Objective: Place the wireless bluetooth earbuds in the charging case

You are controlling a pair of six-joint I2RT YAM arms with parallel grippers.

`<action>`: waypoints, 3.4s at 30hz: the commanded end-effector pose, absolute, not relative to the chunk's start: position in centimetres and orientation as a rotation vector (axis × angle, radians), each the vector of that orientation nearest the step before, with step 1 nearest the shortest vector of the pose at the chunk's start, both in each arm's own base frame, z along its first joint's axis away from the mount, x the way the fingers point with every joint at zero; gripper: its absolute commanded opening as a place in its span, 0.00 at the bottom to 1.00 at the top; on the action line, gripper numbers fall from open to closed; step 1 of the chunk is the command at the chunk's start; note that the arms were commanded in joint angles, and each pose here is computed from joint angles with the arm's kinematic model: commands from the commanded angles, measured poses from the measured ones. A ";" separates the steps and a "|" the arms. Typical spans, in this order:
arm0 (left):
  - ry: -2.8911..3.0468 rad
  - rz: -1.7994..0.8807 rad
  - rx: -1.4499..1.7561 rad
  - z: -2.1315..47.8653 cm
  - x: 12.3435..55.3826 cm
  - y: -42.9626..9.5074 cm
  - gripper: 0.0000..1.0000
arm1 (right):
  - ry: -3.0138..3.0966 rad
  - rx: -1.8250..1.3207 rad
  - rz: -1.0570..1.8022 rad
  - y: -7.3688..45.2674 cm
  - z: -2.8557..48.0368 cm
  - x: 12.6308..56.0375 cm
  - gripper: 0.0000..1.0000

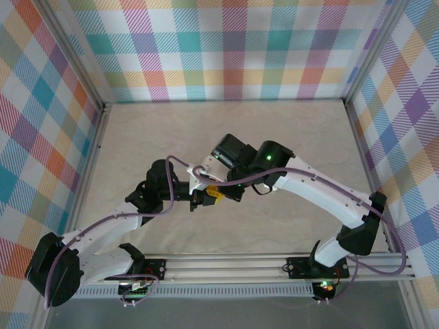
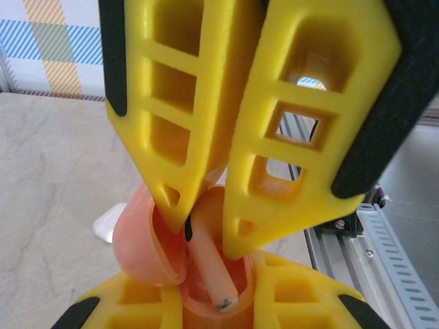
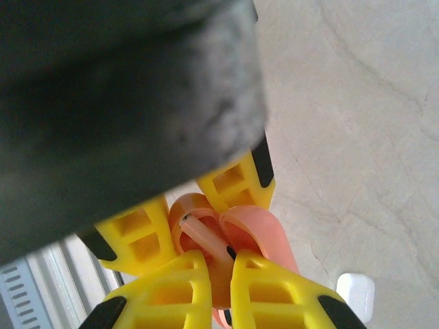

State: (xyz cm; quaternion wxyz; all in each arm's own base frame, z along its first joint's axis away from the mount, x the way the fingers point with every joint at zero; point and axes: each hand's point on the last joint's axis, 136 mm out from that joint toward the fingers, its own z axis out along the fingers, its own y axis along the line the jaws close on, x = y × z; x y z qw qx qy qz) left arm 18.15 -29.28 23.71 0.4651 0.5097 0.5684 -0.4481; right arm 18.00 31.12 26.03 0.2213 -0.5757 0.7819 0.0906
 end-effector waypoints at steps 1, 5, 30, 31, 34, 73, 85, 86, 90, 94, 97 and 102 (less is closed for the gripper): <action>1.247 -1.100 1.271 26.8 17.0 -29.2 0.00 | 2.169 -1.560 0.137 29.9 26.7 19.1 0.00; 1.239 -1.100 1.272 27.0 17.1 -29.3 0.00 | 2.195 -1.587 0.093 29.5 26.0 19.1 0.00; 1.254 -1.083 1.256 27.0 17.4 -29.3 0.00 | 2.171 -1.374 0.293 29.2 29.0 19.7 0.38; 1.257 -1.081 1.253 27.0 17.5 -29.3 0.00 | 2.171 -1.358 0.313 29.0 29.3 19.7 0.38; 1.259 -1.085 1.242 27.1 17.6 -29.2 0.00 | 2.164 -1.268 0.464 28.6 31.1 19.3 0.40; 1.347 -1.132 1.128 27.9 19.0 -29.5 0.00 | 2.249 -0.904 0.871 30.2 29.2 18.3 0.29; 1.347 -1.130 1.128 27.9 19.1 -29.6 0.00 | 2.266 -0.962 0.794 30.8 28.5 18.4 0.32; 1.347 -1.129 1.129 27.9 19.1 -29.6 0.00 | 2.265 -0.968 0.790 30.9 28.5 18.4 0.33; 1.347 -1.129 1.130 27.8 19.1 -29.6 0.00 | 2.272 -0.985 0.769 31.1 28.2 18.6 0.32; 1.349 -1.125 1.133 27.8 19.1 -29.6 0.00 | 2.293 -0.999 0.739 31.1 27.6 18.7 0.32; 1.350 -1.124 1.134 27.7 19.1 -29.6 0.00 | 2.296 -1.017 0.720 31.3 27.3 18.7 0.30; 1.353 -1.121 1.133 27.6 19.2 -29.6 0.00 | 2.288 -1.050 0.698 31.5 27.1 18.5 0.22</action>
